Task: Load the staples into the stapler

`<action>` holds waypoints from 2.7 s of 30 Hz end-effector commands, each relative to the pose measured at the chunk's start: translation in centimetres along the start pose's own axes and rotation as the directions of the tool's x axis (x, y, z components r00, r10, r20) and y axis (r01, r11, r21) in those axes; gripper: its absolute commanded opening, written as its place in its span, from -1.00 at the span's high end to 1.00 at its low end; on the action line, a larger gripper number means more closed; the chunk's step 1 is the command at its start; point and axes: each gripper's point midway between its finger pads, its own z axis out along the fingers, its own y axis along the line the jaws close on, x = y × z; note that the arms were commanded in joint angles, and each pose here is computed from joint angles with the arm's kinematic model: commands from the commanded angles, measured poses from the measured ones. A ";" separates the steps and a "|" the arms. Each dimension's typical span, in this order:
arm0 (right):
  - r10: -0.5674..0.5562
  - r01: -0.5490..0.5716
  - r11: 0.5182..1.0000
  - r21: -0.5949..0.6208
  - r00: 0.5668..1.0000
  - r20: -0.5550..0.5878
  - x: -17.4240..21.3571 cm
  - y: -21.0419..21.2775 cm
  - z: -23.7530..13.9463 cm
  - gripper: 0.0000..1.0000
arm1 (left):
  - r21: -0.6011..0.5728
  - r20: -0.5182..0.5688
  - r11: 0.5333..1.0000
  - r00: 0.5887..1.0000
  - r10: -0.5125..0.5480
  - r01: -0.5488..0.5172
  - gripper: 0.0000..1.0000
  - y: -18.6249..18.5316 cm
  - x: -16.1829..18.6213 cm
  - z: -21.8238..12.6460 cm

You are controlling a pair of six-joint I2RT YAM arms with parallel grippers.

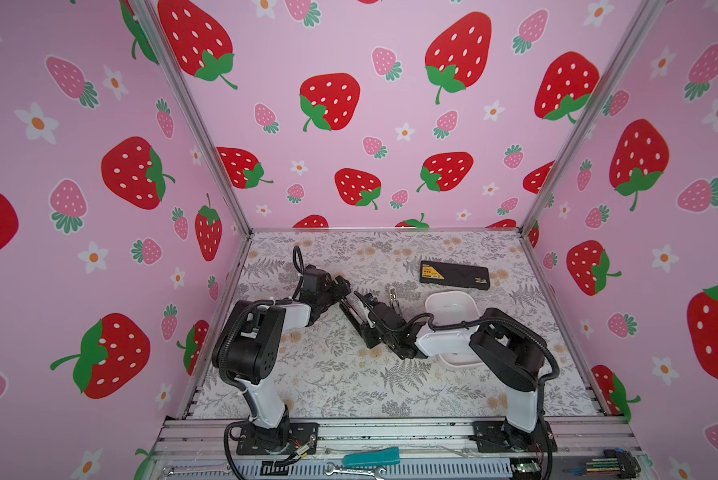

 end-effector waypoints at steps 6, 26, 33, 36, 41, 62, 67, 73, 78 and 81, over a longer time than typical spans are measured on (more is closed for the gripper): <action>0.026 -0.021 0.994 -0.107 0.998 0.049 -0.8 2.1 -1.6 1.00 | 0.135 0.025 0.986 0.994 -0.105 0.101 -0.72 0.3 -3.0 2.9; -0.070 0.076 0.996 -0.054 0.993 0.100 0.4 0.9 -1.5 1.00 | 0.405 0.153 0.886 0.972 0.179 -0.227 0.03 -7.6 -4.4 -1.1; -0.091 0.105 0.992 -0.070 0.979 0.180 0.6 0.7 -2.1 1.00 | 0.460 0.275 0.754 0.883 0.380 -0.468 0.00 -10.0 -0.4 -3.4; -0.095 0.111 0.991 -0.075 0.975 0.199 0.8 0.6 -2.3 1.00 | 0.475 0.322 0.689 0.836 0.444 -0.548 0.00 -10.2 1.7 -4.2; -0.093 0.113 0.990 -0.082 0.971 0.222 1.1 0.5 -2.6 1.00 | 0.513 0.385 0.581 0.774 0.502 -0.632 -0.07 -11.1 4.1 -5.5; -0.119 0.140 0.988 -0.059 0.953 0.280 0.7 0.1 -2.8 1.00 | 0.496 0.477 0.445 0.662 0.578 -0.746 -0.98 -10.7 7.6 -6.9; -0.117 0.138 0.989 -0.056 0.954 0.277 1.2 0.0 -2.5 1.00 | 0.498 0.487 0.477 0.688 0.538 -0.725 -0.98 -11.3 6.6 -7.9; -0.114 0.133 0.990 -0.050 0.955 0.275 1.3 -0.2 -2.3 0.71 | 0.534 0.437 0.555 0.770 0.464 -0.638 -0.98 -13.2 4.5 -9.0; -0.112 0.131 0.990 -0.049 0.955 0.275 1.3 -0.2 -2.3 0.40 | 0.545 0.381 0.603 0.812 0.441 -0.583 -0.98 -13.9 3.7 -8.6; -0.108 0.127 0.991 -0.048 0.953 0.282 1.1 -0.3 -2.6 0.17 | 0.528 0.363 0.635 0.825 0.432 -0.564 -0.98 -13.5 3.3 -8.1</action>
